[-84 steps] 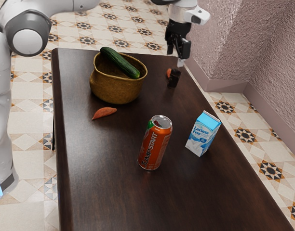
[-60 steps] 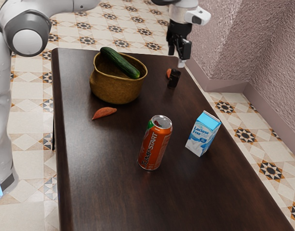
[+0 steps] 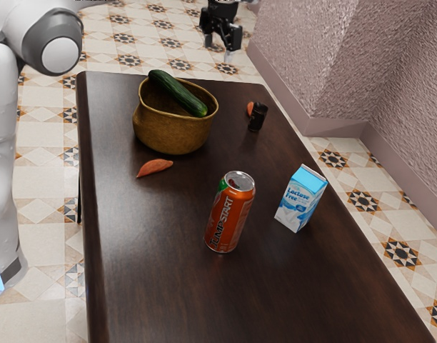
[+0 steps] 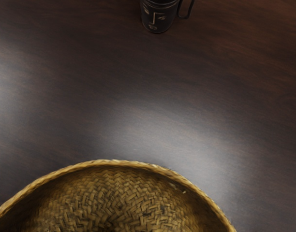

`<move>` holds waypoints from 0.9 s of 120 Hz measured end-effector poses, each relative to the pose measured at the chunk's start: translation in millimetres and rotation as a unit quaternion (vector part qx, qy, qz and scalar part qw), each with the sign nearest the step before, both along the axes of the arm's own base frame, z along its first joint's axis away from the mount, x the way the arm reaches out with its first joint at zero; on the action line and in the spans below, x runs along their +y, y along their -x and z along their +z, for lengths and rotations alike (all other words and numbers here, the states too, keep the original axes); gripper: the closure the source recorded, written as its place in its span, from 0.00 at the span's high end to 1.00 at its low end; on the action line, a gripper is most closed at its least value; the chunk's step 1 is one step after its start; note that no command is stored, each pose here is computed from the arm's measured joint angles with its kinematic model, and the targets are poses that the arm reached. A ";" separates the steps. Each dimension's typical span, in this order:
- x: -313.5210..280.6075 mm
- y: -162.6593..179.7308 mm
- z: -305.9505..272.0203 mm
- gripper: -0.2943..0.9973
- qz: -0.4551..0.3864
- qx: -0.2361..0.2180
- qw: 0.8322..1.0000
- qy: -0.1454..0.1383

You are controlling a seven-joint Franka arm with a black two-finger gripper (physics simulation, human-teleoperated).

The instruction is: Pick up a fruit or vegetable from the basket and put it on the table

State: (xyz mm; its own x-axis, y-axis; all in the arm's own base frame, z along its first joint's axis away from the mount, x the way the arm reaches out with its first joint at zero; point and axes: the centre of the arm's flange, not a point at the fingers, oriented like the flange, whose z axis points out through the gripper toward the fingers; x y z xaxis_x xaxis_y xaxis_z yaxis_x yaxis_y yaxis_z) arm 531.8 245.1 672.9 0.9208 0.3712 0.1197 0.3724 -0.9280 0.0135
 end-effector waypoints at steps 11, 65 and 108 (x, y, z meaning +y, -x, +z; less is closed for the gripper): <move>3.4 -1.7 -4.9 0.77 0.001 0.004 1.000 0.000; 5.4 1.5 -0.6 0.77 -0.020 -0.002 1.000 -0.004; -11.5 13.7 -26.7 0.77 -0.285 -0.013 0.958 -0.022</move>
